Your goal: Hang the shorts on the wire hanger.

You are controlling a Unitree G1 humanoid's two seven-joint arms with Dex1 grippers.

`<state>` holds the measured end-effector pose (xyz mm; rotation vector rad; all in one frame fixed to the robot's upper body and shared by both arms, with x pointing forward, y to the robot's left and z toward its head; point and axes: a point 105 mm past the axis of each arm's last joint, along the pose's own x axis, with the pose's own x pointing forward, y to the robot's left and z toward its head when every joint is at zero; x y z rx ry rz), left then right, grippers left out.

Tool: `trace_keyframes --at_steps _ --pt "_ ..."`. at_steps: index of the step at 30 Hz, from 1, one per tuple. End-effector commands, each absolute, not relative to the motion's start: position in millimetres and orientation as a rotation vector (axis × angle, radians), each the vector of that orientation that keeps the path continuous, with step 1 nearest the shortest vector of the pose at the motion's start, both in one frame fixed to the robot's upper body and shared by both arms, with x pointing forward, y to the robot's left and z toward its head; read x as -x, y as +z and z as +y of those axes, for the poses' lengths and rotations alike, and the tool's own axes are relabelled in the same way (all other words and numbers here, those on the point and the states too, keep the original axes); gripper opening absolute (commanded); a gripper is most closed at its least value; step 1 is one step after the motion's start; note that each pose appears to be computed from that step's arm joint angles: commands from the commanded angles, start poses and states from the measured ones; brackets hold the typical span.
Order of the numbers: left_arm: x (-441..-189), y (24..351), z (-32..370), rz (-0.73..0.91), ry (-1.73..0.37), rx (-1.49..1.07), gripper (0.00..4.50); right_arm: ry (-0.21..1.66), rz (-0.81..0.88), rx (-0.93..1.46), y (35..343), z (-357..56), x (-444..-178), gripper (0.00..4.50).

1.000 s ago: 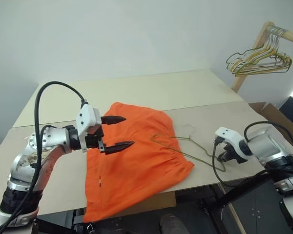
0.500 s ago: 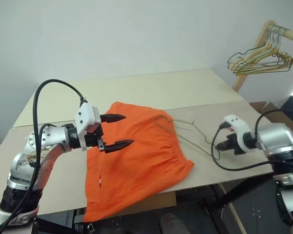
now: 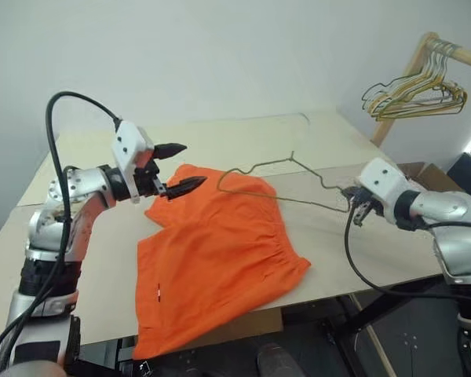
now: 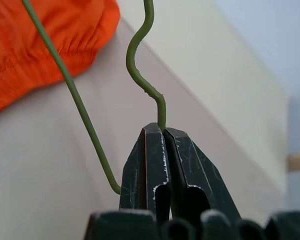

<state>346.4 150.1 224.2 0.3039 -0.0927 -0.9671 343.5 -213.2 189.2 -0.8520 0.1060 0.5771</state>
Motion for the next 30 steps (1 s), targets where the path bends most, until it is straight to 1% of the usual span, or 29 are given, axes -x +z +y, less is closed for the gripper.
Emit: trace_keyframes --at_steps 1,4,7,11,17,23,27,30 --pt "-353.2 228.8 142.0 -0.116 -1.001 -0.360 4.50 0.580 -0.089 0.940 219.7 -197.8 -339.6 0.07" --pt "-361.2 219.0 133.1 -0.065 -1.057 -0.375 4.50 0.584 -0.165 0.975 232.7 -187.6 -338.8 0.07" --pt "-369.3 204.5 127.7 0.009 -1.070 -0.453 4.50 0.587 -0.221 1.010 241.0 -181.3 -337.9 0.07" --pt "-368.3 190.1 122.0 0.098 -1.150 -0.482 4.50 0.601 -0.277 1.080 246.7 -174.7 -336.1 0.07" --pt "-363.2 183.8 112.4 0.124 -1.236 -0.488 4.50 0.618 -0.324 1.128 251.7 -167.9 -334.7 0.07" --pt "-356.6 182.3 108.7 0.132 -1.289 -0.449 4.50 0.609 -0.336 1.140 254.7 -167.2 -336.0 0.07" --pt "-354.6 176.6 108.2 0.148 -1.301 -0.477 4.50 0.614 -0.346 1.141 256.3 -164.6 -335.2 0.07" --pt "-358.3 175.3 109.0 0.155 -1.274 -0.490 3.94 0.612 -0.349 1.141 257.7 -164.7 -335.5 0.00"
